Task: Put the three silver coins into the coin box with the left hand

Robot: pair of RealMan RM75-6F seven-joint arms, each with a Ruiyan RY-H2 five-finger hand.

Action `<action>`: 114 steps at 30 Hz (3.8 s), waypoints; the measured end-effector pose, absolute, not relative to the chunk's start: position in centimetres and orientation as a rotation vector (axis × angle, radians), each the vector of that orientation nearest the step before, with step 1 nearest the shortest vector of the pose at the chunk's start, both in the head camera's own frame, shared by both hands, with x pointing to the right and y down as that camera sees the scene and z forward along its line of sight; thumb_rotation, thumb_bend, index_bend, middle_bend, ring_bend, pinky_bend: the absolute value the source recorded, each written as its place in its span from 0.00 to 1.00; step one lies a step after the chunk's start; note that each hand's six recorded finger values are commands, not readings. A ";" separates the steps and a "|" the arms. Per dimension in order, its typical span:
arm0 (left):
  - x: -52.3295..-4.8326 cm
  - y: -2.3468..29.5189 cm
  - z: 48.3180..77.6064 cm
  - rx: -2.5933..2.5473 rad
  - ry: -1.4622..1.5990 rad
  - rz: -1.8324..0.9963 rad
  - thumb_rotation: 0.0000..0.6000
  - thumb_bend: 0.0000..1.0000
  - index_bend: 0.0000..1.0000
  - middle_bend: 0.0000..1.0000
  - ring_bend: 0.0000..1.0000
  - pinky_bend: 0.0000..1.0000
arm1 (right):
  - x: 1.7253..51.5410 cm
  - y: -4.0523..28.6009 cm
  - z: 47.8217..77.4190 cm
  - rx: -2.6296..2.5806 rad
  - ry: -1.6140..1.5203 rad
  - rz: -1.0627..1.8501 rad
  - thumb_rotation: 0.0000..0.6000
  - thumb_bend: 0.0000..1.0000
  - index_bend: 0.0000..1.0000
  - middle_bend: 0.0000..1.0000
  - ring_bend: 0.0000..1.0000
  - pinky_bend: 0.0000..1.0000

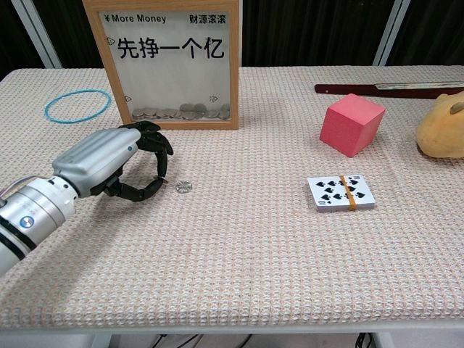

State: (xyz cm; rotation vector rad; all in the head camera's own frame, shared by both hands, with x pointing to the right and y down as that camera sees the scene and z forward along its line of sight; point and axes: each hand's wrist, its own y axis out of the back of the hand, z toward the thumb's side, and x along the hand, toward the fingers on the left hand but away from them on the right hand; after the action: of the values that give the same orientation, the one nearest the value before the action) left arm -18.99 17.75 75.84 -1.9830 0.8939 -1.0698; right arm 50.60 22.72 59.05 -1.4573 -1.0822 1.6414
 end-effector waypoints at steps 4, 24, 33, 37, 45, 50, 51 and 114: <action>-18.9 17.8 75.3 -1.998 0.912 -1.058 1.00 0.52 0.60 0.28 0.08 0.13 | 50.6 22.7 59.0 -1.455 -1.084 1.637 1.00 0.21 0.00 0.00 0.00 0.00; -18.1 11.5 57.3 -1.952 1.189 -0.671 1.00 0.52 0.62 0.31 0.09 0.14 | 49.3 22.2 58.7 -1.463 -1.078 1.597 1.00 0.21 0.00 0.00 0.00 0.00; -17.4 4.1 54.5 -1.908 1.281 -0.749 1.00 0.52 0.63 0.31 0.09 0.13 | 49.3 21.9 58.6 -1.460 -1.084 1.602 1.00 0.21 0.00 0.00 0.00 0.00; -16.6 1.0 55.1 -1.898 1.309 -0.826 1.00 0.52 0.63 0.31 0.09 0.12 | 49.5 22.0 58.4 -1.456 -1.090 1.603 1.00 0.21 0.00 0.00 0.00 0.00; -15.6 -3.2 58.4 -1.924 1.361 -1.011 1.00 0.52 0.63 0.31 0.09 0.14 | 49.7 22.1 58.6 -1.459 -1.093 1.610 1.00 0.21 0.00 0.00 0.00 0.00; -15.3 -4.5 59.9 -1.907 1.386 -1.085 1.00 0.52 0.63 0.32 0.09 0.13 | 49.9 22.1 58.8 -1.462 -1.097 1.615 1.00 0.21 0.00 0.00 0.00 0.00; -15.3 -4.6 60.1 -1.903 1.386 -1.095 1.00 0.52 0.63 0.32 0.10 0.13 | 49.9 22.1 58.8 -1.462 -1.098 1.616 1.00 0.21 0.00 0.00 0.00 0.00; -13.2 -0.6 59.1 -1.993 1.205 -1.013 1.00 0.34 0.23 0.30 0.09 0.11 | 50.0 22.1 59.0 -1.454 -1.081 1.624 1.00 0.21 0.00 0.00 0.00 0.00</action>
State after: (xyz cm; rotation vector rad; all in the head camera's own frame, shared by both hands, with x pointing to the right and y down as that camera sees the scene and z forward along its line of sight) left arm -13.20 -0.57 59.05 -1.9931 1.2049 -1.0126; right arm 50.02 22.10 58.96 -1.4535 -1.0811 1.6240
